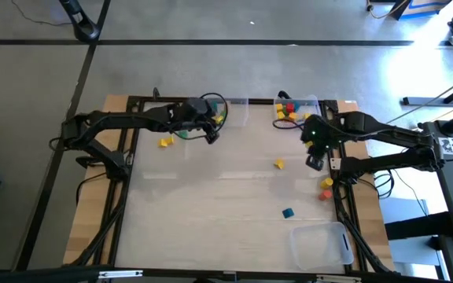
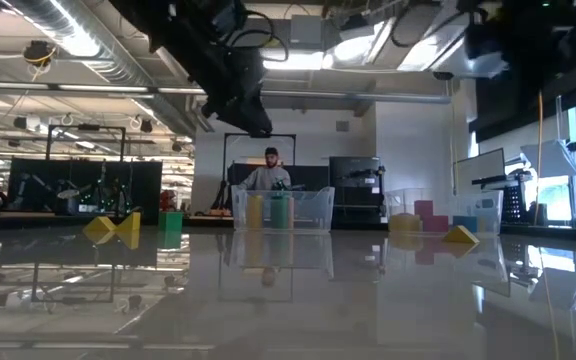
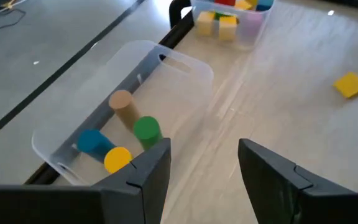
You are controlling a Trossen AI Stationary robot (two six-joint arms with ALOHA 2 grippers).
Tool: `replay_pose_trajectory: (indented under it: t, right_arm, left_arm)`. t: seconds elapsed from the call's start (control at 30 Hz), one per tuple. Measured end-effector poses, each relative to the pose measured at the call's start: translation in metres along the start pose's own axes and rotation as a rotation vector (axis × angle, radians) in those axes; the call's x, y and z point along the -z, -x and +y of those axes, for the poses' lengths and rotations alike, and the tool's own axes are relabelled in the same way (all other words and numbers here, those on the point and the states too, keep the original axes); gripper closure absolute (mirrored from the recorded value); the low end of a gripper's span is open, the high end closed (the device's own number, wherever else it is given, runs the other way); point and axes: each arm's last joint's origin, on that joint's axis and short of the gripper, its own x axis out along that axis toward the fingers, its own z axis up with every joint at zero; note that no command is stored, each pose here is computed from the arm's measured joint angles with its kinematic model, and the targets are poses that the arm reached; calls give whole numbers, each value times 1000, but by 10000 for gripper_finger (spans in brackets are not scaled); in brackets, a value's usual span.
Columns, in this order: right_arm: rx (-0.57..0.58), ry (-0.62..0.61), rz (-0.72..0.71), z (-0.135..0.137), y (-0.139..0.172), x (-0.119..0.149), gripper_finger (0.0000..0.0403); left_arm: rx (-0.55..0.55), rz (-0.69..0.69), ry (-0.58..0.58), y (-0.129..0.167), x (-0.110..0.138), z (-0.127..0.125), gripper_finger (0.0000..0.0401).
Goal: Sort blocks by size
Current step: Put the yellow cylindrical block into the top left transparent bin
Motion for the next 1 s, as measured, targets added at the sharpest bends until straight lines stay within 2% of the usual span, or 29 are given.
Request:
replay_pose_trajectory:
  t: [0.2, 0.37, 0.53, 0.63, 1.0]
  right_arm:
    - [-57, -164, 246, 0, -10, 23, 198]
    - [-96, -200, 381, 0, -37, 35, 146]
    - [-76, -197, 484, -1, -57, 43, 147]
    - [-84, -170, 495, 1, -63, 38, 158]
    - [-43, 105, 693, 33, -92, 30, 182]
  left_arm:
    - [-1, -26, 5, -3, 4, 0, 226]
    - [2, -46, -21, -3, 2, -1, 226]
    - [2, -51, -29, -3, 1, -1, 226]
    - [2, -52, -31, -3, 1, -1, 226]
    - [2, -50, -41, -3, 1, -1, 226]
